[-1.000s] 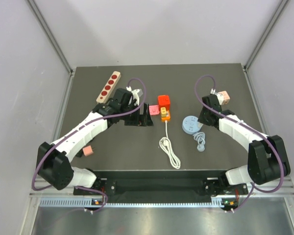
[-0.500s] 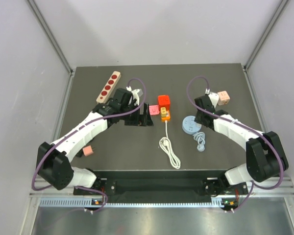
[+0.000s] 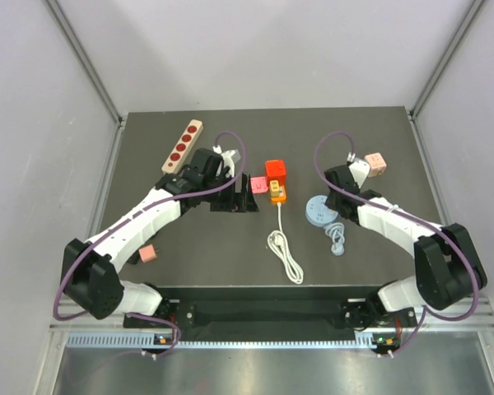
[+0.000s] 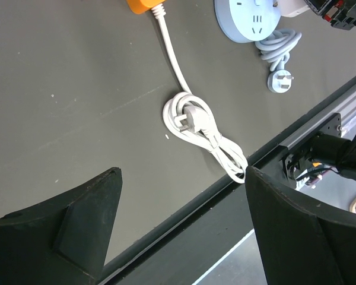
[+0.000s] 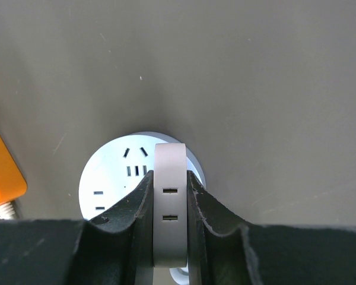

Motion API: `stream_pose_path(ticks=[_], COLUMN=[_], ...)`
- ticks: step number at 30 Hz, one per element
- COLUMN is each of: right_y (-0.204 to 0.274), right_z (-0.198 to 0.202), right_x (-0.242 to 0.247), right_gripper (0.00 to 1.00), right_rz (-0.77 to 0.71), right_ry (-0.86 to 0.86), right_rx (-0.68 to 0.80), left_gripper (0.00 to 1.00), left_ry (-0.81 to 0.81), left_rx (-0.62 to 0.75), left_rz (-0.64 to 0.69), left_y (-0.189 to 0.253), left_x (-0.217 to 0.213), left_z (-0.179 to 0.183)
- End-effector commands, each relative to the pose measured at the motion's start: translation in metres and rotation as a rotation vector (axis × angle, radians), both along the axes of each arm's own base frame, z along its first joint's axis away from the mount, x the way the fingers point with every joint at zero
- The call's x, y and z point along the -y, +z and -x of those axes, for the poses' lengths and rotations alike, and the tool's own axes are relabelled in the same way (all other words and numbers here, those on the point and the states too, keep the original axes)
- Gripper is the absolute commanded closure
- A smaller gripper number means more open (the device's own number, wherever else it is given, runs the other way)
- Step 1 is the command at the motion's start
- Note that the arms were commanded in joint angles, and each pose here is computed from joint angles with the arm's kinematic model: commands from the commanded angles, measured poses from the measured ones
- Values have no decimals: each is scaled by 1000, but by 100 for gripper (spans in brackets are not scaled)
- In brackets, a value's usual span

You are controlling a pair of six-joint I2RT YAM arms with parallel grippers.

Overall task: Insert the plug
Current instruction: Insert the plug into the socket.

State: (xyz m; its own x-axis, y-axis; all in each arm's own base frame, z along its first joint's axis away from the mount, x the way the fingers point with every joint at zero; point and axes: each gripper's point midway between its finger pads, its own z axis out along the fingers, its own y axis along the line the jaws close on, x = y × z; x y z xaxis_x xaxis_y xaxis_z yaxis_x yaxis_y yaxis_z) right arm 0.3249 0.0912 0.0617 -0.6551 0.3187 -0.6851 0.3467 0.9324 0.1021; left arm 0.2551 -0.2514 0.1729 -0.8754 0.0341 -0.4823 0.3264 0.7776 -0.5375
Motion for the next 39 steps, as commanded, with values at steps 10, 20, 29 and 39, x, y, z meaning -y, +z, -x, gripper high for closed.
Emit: stream_pose_path(ticks=[10,20,29,39], right_y=[-73,-77,-76,-83], right_z=[127,128,133,143], right_x=[15,-12,-31,-40], right_gripper=[100,100,100,100], right_rz=[11,-149,-261,-264], right_ry=[21,47,75,87], right_rx=[-451,-349,-323,-341], left_gripper=[17,32,51,77], left_ry=[-43,-77,-74,-122], left_rx=[20,-81,-76,-97], left_rz=[65,176,207,174], left_y=[11,4,-20,-54], left_x=[22,78,114,166], left_z=[3,6,-9,-10])
